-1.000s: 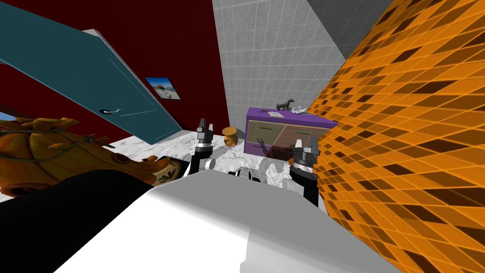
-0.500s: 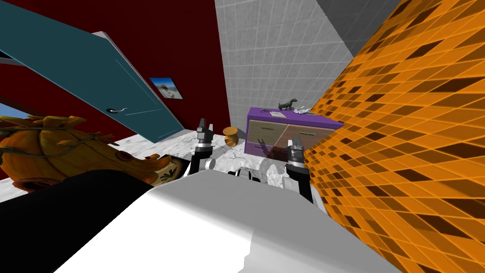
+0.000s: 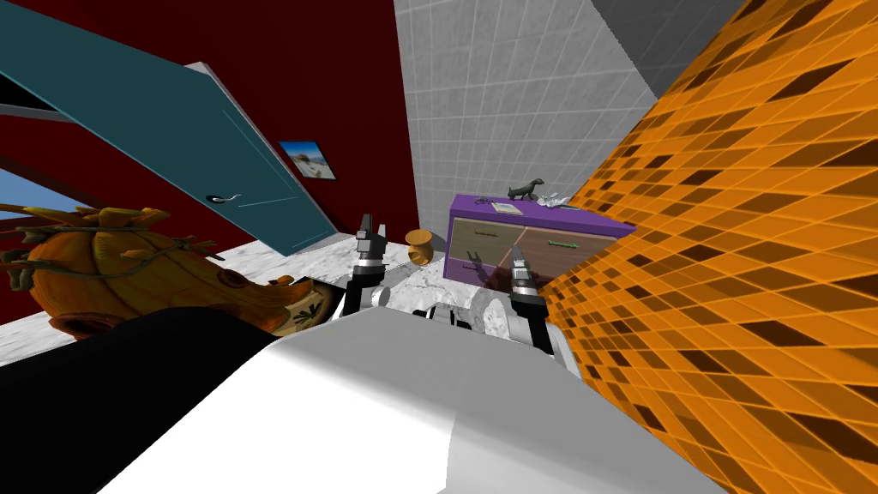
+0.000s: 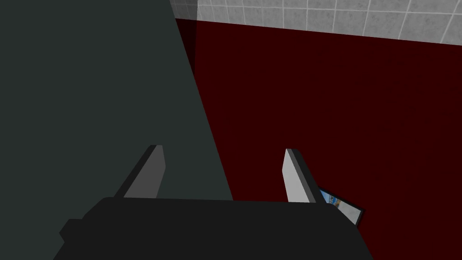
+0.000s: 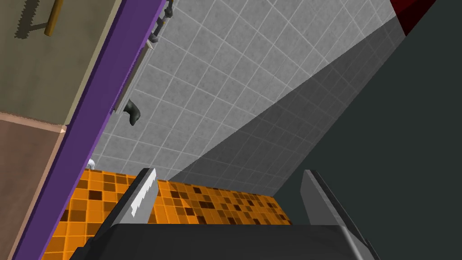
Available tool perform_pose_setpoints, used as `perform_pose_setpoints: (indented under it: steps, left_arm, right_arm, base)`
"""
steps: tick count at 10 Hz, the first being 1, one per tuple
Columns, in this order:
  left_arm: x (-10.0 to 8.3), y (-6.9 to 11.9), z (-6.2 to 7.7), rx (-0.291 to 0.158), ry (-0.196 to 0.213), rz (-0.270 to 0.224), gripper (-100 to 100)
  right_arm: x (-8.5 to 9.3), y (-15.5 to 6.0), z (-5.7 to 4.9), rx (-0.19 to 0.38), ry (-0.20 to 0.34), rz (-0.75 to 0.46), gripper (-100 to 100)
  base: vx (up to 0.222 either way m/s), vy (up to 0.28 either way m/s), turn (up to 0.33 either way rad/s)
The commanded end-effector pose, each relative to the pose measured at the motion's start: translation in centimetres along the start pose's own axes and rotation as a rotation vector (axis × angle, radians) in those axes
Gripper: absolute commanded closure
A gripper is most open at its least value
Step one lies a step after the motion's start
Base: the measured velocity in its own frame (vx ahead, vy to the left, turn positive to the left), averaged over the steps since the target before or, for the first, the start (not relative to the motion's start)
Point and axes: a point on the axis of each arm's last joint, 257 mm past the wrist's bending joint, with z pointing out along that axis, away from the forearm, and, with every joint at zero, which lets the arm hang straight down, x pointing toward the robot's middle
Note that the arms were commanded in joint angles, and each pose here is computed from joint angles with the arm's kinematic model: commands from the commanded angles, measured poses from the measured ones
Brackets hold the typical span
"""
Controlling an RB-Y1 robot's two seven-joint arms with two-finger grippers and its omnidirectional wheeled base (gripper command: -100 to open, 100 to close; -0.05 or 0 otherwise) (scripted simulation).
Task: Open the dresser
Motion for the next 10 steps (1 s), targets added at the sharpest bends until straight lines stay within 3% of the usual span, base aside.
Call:
perform_pose_setpoints:
  steps: [1, 10]
  left_arm:
    - [0.0, 0.0, 0.0, 0.000, 0.000, 0.000, 0]
    - [0.0, 0.0, 0.0, 0.000, 0.000, 0.000, 0]
  right_arm:
    - [2.4, -2.3, 0.7, 0.059, 0.062, -0.112, -100]
    - [6.9, -6.9, 1.8, 0.164, 0.193, -0.423, -100]
  base:
    - [0.025, -0.016, 0.091]
    - [0.023, -0.014, 0.052]
